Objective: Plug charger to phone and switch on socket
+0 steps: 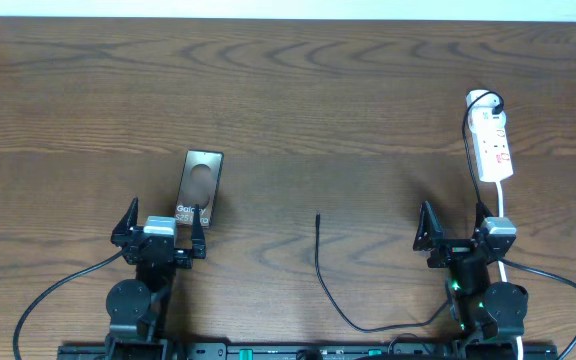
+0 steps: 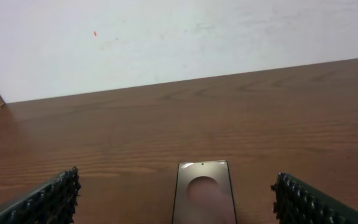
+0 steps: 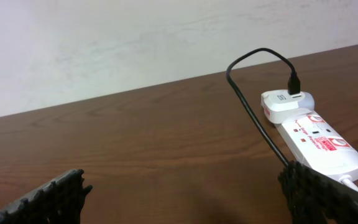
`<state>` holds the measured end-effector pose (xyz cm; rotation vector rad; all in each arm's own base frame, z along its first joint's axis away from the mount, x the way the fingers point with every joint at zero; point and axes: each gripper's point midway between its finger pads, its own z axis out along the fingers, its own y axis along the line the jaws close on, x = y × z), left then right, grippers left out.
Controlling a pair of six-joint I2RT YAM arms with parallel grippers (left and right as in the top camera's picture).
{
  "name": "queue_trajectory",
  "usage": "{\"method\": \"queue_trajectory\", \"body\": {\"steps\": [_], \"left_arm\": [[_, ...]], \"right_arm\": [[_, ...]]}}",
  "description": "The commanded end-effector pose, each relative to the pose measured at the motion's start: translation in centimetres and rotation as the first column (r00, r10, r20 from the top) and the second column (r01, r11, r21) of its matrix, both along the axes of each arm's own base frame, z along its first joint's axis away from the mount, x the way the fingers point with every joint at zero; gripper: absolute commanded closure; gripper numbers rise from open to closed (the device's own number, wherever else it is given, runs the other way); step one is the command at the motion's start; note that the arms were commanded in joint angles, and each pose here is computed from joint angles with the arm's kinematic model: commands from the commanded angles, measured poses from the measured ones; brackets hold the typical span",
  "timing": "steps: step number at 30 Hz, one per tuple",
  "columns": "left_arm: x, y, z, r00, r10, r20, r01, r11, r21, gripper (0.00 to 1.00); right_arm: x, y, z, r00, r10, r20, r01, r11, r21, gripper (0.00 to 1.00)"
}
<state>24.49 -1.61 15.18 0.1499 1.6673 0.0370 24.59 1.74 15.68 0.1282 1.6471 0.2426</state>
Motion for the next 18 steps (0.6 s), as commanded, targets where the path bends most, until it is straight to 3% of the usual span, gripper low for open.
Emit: {"method": "queue_trajectory", "body": {"steps": [1, 18], "left_arm": [[-0.1, 0.1, -1.0, 0.999, 0.001, -0.033, -0.001, 1.0, 0.0, 0.02], [-0.2, 0.1, 3.6, 0.995, 0.006, 0.098, 0.0, 0.998, -0.062, 0.02]], "right_arm": [[0.0, 0.2, -0.2, 1.0, 0.006, -0.005, -0.006, 1.0, -0.004, 0.01], [0.0, 0.2, -0.2, 1.0, 0.006, -0.005, -0.006, 1.0, -0.004, 0.01]]}}
